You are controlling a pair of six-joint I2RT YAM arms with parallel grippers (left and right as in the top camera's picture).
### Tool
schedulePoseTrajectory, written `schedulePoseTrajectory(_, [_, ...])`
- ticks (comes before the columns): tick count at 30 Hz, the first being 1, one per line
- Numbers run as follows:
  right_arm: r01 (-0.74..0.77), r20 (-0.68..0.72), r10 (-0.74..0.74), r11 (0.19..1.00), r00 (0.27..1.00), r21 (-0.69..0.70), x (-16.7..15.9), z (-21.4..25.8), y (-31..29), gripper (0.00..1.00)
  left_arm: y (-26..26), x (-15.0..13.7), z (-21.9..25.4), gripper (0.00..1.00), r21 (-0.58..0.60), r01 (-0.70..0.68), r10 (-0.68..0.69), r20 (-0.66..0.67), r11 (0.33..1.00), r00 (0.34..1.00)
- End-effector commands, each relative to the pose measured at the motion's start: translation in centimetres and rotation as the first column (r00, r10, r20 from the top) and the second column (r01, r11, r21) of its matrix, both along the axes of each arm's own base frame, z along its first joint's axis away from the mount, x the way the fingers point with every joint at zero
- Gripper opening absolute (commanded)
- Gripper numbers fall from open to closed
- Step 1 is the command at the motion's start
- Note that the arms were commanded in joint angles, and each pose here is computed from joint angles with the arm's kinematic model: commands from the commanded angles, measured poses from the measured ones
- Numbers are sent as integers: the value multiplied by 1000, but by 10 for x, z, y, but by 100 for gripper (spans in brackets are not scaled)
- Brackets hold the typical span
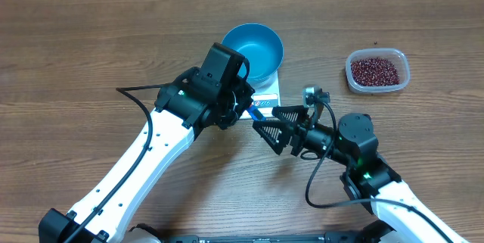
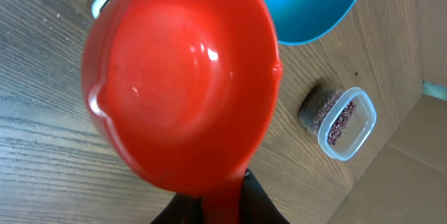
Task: Scoop item into bowl and weigh 150g on scale
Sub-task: 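Bring the right gripper to the scoop handle held by the left gripper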
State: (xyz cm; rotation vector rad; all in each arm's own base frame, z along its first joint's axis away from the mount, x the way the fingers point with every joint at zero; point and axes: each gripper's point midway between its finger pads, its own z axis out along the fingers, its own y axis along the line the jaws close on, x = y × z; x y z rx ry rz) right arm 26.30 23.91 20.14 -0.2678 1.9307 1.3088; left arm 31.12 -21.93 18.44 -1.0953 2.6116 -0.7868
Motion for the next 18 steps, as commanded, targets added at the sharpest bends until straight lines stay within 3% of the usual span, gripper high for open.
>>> schedulePoseTrajectory(1, [18,-28,-18,1000,999,23,17,7,8,91,-2,3,12,4,-11,-10,10,30,1000,999])
schedulePoseTrajectory(5, [2,-85,0,1000,996,31,23,0,15,80,-1,3,12,4,-8,-11,12,32,1000,999])
schedulePoseTrajectory(14, [-70,-49,73,996,996,62,14,11,22,80,4,6,11,4,18,-28,27,48,999,998])
schedulePoseTrajectory(18, [-102,60,100,995,993,22,10,20,22,81,11,9,9,4,59,-44,40,62,997,997])
